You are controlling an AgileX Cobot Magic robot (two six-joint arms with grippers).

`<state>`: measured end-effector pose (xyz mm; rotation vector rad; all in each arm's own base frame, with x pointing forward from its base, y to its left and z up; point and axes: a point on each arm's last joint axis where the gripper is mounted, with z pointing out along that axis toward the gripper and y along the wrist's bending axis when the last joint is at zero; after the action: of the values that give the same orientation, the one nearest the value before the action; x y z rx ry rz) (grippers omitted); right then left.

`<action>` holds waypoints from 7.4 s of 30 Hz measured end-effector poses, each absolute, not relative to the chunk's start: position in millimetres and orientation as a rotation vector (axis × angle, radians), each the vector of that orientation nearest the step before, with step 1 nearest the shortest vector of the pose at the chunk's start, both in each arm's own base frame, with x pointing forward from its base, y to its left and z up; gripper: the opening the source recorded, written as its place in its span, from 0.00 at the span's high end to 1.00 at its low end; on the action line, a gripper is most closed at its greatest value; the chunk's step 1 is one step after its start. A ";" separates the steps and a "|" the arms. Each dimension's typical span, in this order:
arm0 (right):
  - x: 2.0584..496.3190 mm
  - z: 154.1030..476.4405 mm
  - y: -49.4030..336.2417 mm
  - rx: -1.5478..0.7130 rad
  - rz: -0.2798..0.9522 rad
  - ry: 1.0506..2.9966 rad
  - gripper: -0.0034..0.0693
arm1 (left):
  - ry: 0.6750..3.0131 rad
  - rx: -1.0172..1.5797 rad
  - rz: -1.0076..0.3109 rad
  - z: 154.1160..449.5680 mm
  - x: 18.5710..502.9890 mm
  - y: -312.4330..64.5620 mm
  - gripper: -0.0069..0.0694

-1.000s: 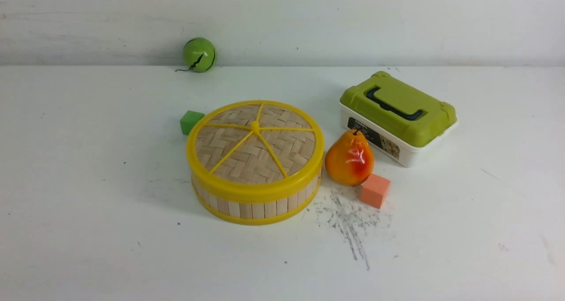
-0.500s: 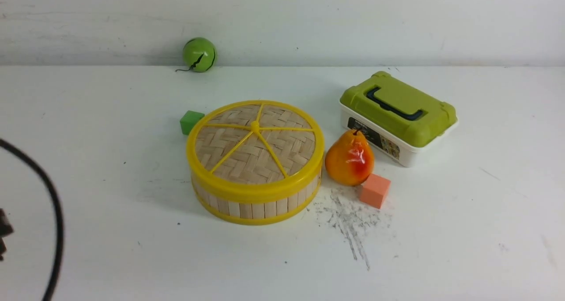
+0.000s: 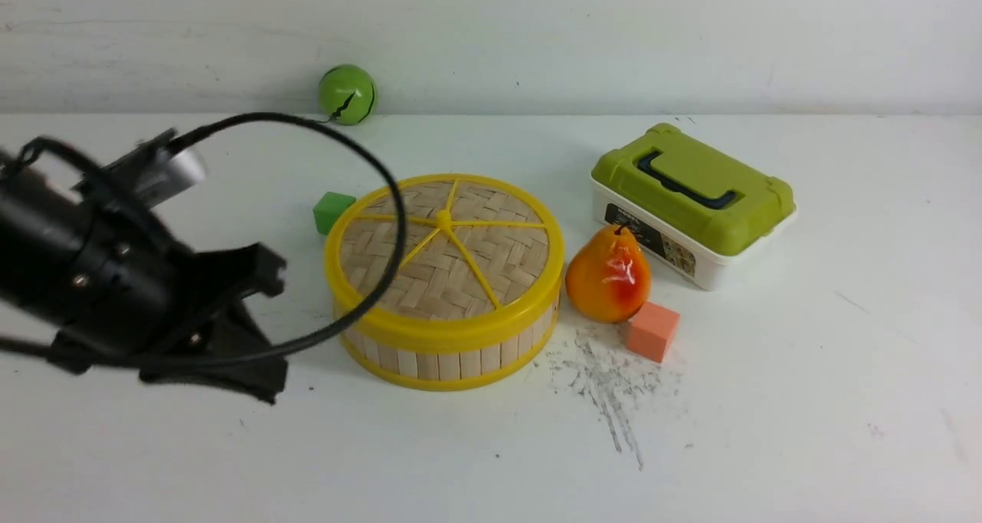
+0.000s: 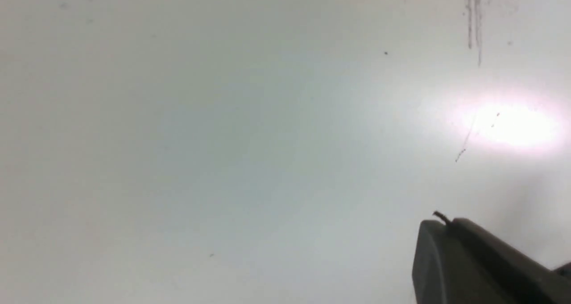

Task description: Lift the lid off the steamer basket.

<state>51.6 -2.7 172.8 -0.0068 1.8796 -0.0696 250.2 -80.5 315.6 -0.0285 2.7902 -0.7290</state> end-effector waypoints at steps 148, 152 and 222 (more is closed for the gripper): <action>51.6 172.8 -2.7 -0.007 -0.070 1.880 0.62 | 1.729 0.087 -0.284 335.7 29.9 -20.5 0.93; 51.6 172.8 -2.7 -0.007 -0.070 1.880 0.62 | 1.756 0.095 -0.344 322.1 35.4 -23.9 0.93; 51.6 172.8 -2.7 -0.007 -0.070 1.880 0.62 | 1.876 -0.033 -0.151 170.7 52.7 -4.8 0.93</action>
<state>51.6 -2.7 172.8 -0.0068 1.8796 -0.0696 52.7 -4.8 170.7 -0.0331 1.8760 -0.1507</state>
